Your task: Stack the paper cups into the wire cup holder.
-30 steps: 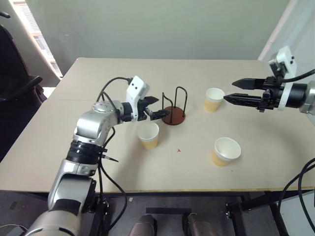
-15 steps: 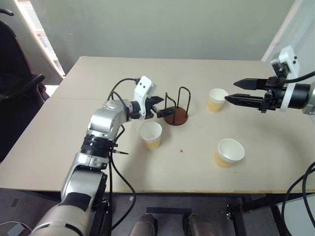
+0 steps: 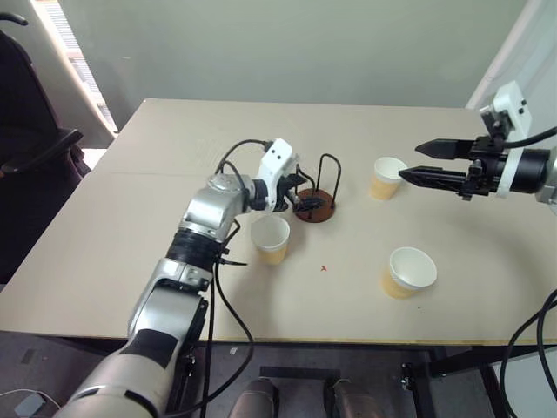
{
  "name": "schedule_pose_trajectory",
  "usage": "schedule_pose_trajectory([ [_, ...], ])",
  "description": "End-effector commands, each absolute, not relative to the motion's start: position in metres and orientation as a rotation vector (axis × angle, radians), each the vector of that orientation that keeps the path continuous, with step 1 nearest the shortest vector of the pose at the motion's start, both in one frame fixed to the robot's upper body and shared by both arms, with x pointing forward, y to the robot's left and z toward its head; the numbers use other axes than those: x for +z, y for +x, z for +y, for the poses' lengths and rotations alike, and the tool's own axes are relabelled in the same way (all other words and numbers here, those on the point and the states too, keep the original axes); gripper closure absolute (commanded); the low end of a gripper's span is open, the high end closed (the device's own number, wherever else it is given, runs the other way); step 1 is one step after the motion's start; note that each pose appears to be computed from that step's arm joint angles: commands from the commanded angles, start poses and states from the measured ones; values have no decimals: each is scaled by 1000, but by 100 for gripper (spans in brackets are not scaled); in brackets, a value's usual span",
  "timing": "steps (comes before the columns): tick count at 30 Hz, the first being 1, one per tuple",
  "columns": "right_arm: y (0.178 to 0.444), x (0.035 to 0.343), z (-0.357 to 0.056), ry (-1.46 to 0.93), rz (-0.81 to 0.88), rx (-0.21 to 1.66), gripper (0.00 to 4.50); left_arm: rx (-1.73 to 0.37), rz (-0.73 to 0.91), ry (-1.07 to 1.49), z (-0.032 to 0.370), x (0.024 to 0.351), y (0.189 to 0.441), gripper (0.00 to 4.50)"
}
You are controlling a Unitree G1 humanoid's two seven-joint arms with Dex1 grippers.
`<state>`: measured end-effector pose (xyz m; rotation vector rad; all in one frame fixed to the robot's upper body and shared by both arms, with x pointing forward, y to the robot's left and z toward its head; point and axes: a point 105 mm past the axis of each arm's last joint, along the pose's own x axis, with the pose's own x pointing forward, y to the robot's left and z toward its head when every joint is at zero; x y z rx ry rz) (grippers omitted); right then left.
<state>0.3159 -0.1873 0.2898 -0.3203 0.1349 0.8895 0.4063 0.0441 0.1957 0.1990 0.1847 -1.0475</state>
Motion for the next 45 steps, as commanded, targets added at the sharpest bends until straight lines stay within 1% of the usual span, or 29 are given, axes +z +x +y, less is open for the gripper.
schedule_pose_trajectory([
  [1,303,303,-183,-351,74,928,80,-1077,126,252,31,209,406,0],
  [4,297,299,-174,-355,87,975,80,-1086,120,257,26,209,408,0],
  [7,294,298,-170,-361,88,988,76,-1104,107,260,19,212,407,55],
  [8,294,298,-170,-362,87,988,76,-1109,103,259,18,213,407,82],
  [9,294,298,-170,-362,85,987,76,-1112,99,258,17,214,407,128],
  [10,294,298,-170,-363,85,987,76,-1113,96,259,18,215,407,153],
  [18,295,297,-173,-362,89,980,76,-1129,51,246,23,227,408,448],
  [23,293,297,-174,-365,92,982,76,-1185,14,262,24,236,401,448],
  [29,283,295,-182,-402,126,990,76,-1382,-30,293,17,243,369,448],
  [33,268,294,-189,-418,175,1001,76,-1518,17,322,14,231,344,448],
  [37,255,296,-197,-429,219,999,76,-1603,70,356,14,218,330,448],
  [41,246,296,-210,-443,274,960,76,-1649,98,376,12,207,322,448],
  [45,243,295,-213,-447,284,948,76,-1672,107,380,8,201,319,448],
])
